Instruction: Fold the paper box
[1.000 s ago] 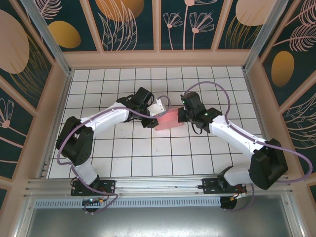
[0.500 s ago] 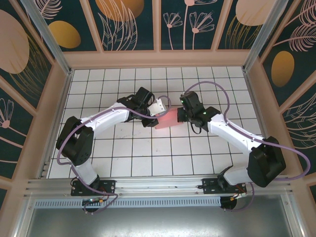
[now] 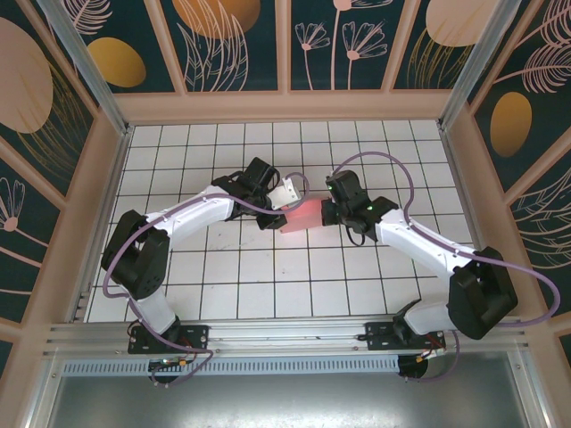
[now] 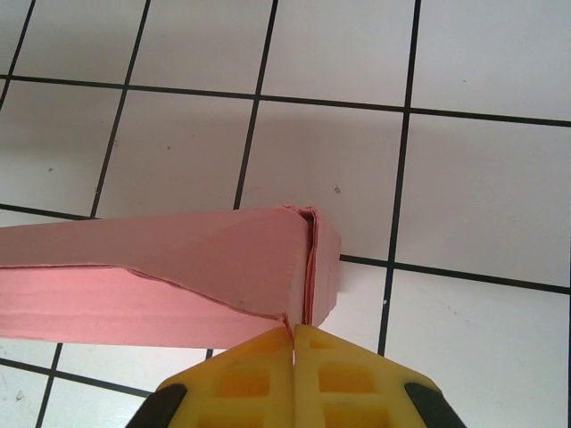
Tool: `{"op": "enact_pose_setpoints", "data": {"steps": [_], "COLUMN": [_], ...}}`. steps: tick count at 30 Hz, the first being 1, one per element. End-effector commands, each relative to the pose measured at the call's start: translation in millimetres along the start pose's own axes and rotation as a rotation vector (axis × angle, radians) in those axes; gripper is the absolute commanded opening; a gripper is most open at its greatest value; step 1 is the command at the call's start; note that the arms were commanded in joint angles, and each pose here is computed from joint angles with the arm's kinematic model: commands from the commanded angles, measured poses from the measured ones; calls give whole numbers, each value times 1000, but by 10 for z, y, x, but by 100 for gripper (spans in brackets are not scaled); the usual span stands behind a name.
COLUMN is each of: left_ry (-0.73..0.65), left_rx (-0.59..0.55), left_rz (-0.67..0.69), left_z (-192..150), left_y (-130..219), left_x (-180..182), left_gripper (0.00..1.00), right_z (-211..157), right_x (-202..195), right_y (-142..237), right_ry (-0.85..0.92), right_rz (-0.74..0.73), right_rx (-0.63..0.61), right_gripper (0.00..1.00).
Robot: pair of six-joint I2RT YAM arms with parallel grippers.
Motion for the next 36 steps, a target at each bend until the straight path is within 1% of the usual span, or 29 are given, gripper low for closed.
{"op": "enact_pose_setpoints", "data": {"steps": [1, 2, 3, 5, 8, 9, 12, 15, 17, 18, 19, 20, 22, 25, 28, 30, 34, 36], "left_ry": [50, 49, 56, 63, 71, 67, 77, 84, 102, 117, 147, 188, 295, 413, 479, 547, 608, 599], "left_rx": [82, 72, 58, 33, 7, -25, -50, -96, -131, -152, -176, -199, -252, -335, -439, -503, -532, -535], "left_rz": [47, 51, 54, 52, 55, 68, 69, 73, 86, 93, 115, 148, 206, 228, 251, 316, 346, 342], "left_z": [-178, -163, -142, -104, -91, -50, -42, -12, 5, 16, 27, 33, 54, 99, 107, 84, 8, 2], "left_y": [-97, -81, -58, -4, 13, 118, 167, 250, 310, 342, 371, 392, 442, 541, 666, 754, 787, 808], "left_x": [41, 41, 45, 39, 31, 18, 4, -16, -22, -25, -16, 3, 45, 59, 45, 67, 50, 17], "left_gripper": [38, 41, 50, 56, 58, 58, 59, 68, 76, 82, 93, 98, 99, 99, 99, 99, 99, 99], "right_z": [81, 72, 57, 34, 15, 11, 25, 34, 35, 33, 32, 33, 29, 23, 32, 43, 54, 61], "right_x": [-4, -13, -24, -34, -46, -49, -46, -43, -39, -37, -37, -39, -47, -48, -41, -39, -60, -74], "right_y": [139, 128, 114, 94, 79, 79, 86, 86, 86, 80, 79, 77, 66, 39, 16, 7, -15, -24], "right_ry": [-30, -31, -32, -38, -46, -49, -54, -53, -53, -53, -52, -53, -53, -51, -48, -48, -52, -56], "right_rz": [11, 5, -4, -16, -24, -25, -27, -29, -28, -27, -27, -28, -34, -37, -37, -36, -38, -45], "right_rx": [-18, -14, -8, 2, 8, 11, 9, 10, 10, 12, 13, 12, 13, 21, 29, 30, 30, 37], "right_gripper": [0, 0, 0, 0, 0, 0, 0, 0, 0, 0, 0, 0, 0, 0, 0, 0, 0, 0]}}
Point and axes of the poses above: each hand's point on the last joint's axis, 136 mm out from that joint toward the fingers, its own y axis back along the fingers, its own x axis along the line the jaws close on, z = x × y, the point moved 10 cm from there along y, back along the fingers, and after that the axes turned 1 degree about -y, right-handed, at the moved point
